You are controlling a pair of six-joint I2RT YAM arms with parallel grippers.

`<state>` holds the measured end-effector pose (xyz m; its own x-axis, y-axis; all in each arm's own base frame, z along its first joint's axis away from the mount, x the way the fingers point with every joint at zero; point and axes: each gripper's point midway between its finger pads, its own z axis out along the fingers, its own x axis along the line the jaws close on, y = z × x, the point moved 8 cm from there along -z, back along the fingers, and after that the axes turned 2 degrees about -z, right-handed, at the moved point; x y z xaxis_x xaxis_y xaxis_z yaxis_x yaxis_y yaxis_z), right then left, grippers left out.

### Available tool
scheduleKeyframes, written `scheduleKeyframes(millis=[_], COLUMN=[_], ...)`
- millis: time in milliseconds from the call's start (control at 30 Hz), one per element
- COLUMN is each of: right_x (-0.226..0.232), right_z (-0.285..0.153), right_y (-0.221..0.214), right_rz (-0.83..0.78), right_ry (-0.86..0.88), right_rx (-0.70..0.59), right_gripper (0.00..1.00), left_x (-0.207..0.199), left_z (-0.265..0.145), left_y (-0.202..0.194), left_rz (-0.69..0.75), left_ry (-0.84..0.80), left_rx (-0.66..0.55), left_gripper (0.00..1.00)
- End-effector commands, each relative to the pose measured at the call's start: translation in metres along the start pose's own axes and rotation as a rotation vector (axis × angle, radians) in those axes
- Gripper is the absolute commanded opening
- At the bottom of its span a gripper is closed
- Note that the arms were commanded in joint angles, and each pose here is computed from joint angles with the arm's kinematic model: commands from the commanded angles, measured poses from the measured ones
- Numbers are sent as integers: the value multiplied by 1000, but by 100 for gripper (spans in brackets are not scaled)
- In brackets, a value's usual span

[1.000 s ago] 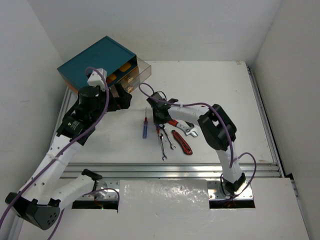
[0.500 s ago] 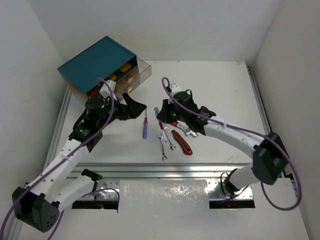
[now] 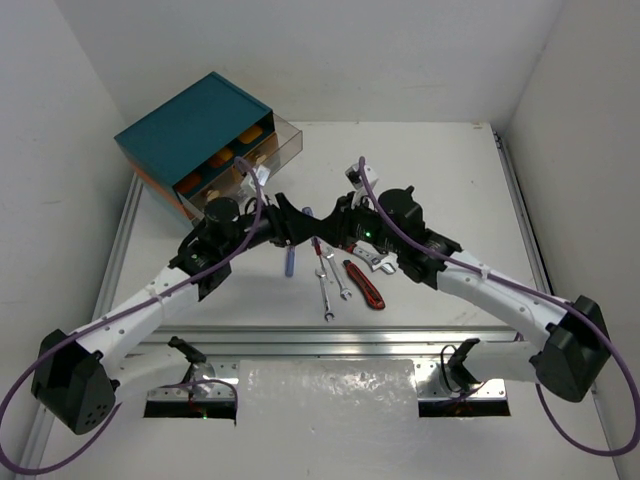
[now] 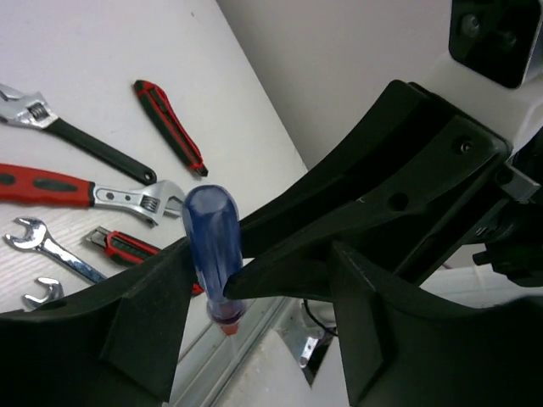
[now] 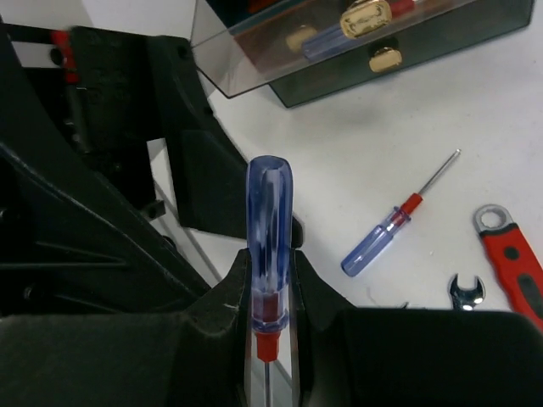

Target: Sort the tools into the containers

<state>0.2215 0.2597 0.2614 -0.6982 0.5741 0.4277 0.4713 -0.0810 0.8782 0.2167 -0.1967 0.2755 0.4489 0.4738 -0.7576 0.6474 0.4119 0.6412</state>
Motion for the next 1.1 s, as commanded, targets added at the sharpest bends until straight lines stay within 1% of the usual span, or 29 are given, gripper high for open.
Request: scheduleKeyframes(millis=[0,33,67,100,133,200,267,467,500,533,567,600,633,667,700,733,767,800,833,867,900,933,967,1000,1033,1067], right_x=[23,24,25,26,26,26,26,26,23,22,22,22,19,21,22,23,22,21,19,19,18,16,15,14,14,14], right_z=[-10,-11,-12,-14,-14,-15,-16,-15,-16,-17,-19,-22,-24,-30,-34,-41,-45,-49,-56,-60,-63,-66,-71,-73,-74,-76], right_y=[28,28,29,31,30,31,30,29,29,27,28,28,26,29,30,34,34,36,37,39,40,39,41,40,40,41], right_rz=[-28,-27,-28,-31,-31,-33,-30,-35,-34,-31,-35,-39,-35,-42,-54,-58,-58,-71,-72,-74,-87,-91,-98,-110,-114,-124], right_ry=[114,121,123,124,124,122,128,132,110,93,87,82,58,55,52,34,17,0,-40,-61,-78,-98,-117,-131,-133,-138], right_rx=[-129,-132,-141,-149,-149,-151,-155,-152,-157,-150,-156,-160,-155,-170,-173,-183,-186,-189,-188,-191,-194,-178,-190,-173,-168,-166], right_gripper=[0,0,0,0,0,0,0,0,0,8,13,20,29,43,46,48,52,53,54,54,56,56,56,57,57,57], left_x=[-15,-15,-14,-13,-16,-19,-20,-28,-28,-28,-27,-28,-27,-27,-24,-16,-21,-15,-14,-18,-11,-5,-18,-4,-3,-4], left_z=[8,9,10,11,12,13,14,15,14,14,13,13,12,10,9,6,3,-1,-5,-9,-9,-13,-16,-16,-17,-17], left_y=[8,8,9,10,14,21,26,37,37,38,39,46,50,57,65,65,76,87,99,105,114,116,136,140,147,166], left_rz=[25,25,31,32,40,56,68,80,82,85,92,105,119,154,173,201,221,230,257,279,295,347,386,458,501,542], left_ry=[-54,-48,-43,-34,-28,-12,12,-10,-7,2,15,49,85,137,198,263,278,341,389,409,484,549,569,689,744,833], left_rx=[-35,-34,-36,-33,-45,-60,-80,-121,-128,-135,-140,-174,-182,-185,-226,-205,-235,-271,-282,-295,-312,-274,-309,-264,-253,-292], left_gripper=[56,41,36,28,13,0,0,0,0,0,0,0,0,0,0,0,0,0,0,0,0,0,0,0,0,0])
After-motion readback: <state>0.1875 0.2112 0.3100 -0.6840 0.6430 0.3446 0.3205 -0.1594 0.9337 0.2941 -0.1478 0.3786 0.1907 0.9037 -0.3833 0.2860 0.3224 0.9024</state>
